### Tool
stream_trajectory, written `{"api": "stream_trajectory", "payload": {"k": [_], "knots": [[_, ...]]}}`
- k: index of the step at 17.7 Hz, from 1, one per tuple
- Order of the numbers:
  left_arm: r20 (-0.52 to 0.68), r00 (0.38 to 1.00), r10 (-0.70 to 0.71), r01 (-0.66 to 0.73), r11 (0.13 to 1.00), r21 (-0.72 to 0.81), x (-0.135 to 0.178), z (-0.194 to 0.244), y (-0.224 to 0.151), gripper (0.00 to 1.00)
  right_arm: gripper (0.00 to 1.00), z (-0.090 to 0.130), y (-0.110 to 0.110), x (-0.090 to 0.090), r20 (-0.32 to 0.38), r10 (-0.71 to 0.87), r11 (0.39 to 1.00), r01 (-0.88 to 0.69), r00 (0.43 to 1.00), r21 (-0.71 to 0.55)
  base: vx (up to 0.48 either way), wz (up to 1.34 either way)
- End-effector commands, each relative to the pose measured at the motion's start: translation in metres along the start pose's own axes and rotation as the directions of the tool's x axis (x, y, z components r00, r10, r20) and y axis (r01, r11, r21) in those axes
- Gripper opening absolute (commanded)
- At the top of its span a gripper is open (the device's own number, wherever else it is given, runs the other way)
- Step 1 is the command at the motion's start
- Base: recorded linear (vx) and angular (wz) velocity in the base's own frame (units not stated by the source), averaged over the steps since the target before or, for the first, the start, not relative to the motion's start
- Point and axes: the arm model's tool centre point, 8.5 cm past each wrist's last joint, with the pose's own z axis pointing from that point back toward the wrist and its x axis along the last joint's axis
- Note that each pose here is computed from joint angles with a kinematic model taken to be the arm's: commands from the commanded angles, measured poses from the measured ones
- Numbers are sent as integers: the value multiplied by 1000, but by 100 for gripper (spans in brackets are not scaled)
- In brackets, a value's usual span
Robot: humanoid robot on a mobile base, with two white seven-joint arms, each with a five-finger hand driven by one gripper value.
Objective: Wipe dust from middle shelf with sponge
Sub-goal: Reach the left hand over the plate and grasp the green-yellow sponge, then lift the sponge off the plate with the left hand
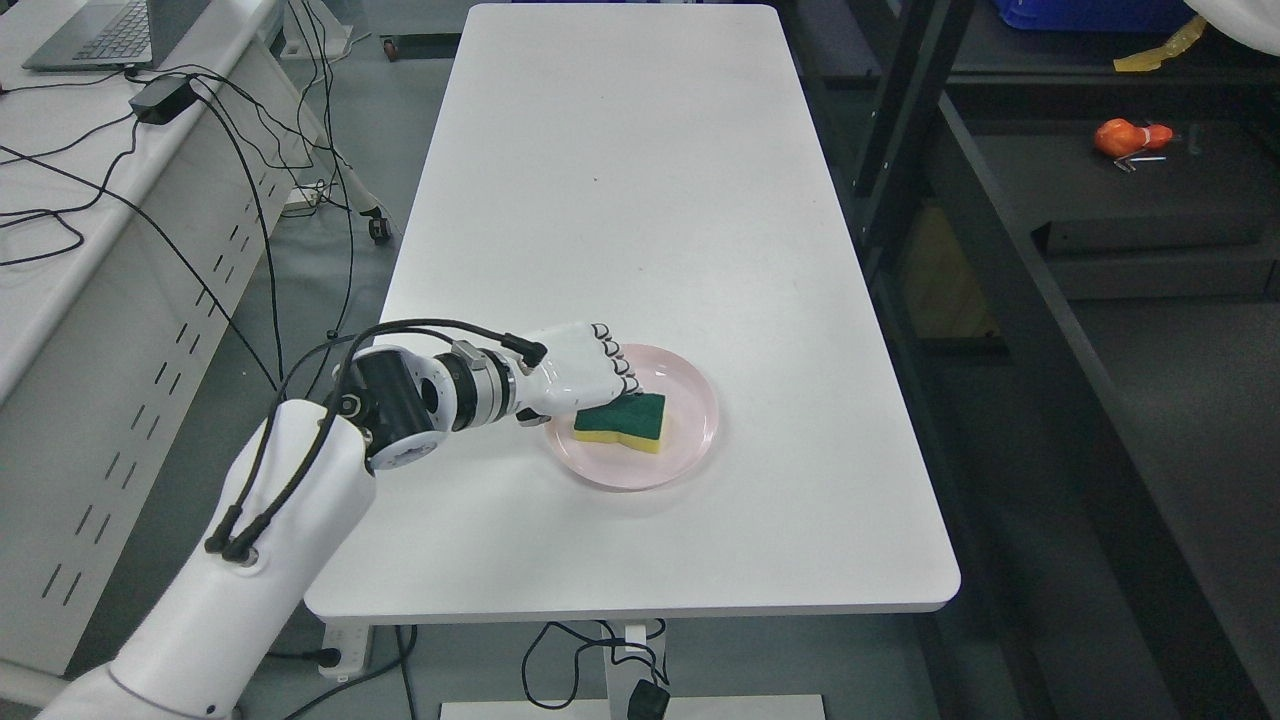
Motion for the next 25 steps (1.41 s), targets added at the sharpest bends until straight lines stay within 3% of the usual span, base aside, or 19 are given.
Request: {"api": "stream_trajectory", "payload": {"k": [1,11,17,20,23,25], "knots": [[63,998,-28,31,999,-37,24,-33,9,81,100,0,-10,9,22,-2,1000,2,1000,-14,0,0],[92,996,10,-9,1000,-11,41,-42,13,63,100,0,-10,9,22,-2,1000,2,1000,-14,0,0],[-16,982,187,-184,975,121,-6,-14,17,40,100,0,-10,9,22,-2,1000,2,1000,-14,0,0],[34,939,343,-339,901,270,-32,12,22,21,100,0,-10,9,22,-2,1000,2,1000,-14,0,0],[129,865,484,-490,765,417,-49,36,19,3,100,0,-10,9,22,-2,1000,2,1000,-14,0,0],[204,807,554,-570,641,513,-60,52,20,0,100,0,-10,10,22,-1,1000,1,1000,-14,0,0]]}}
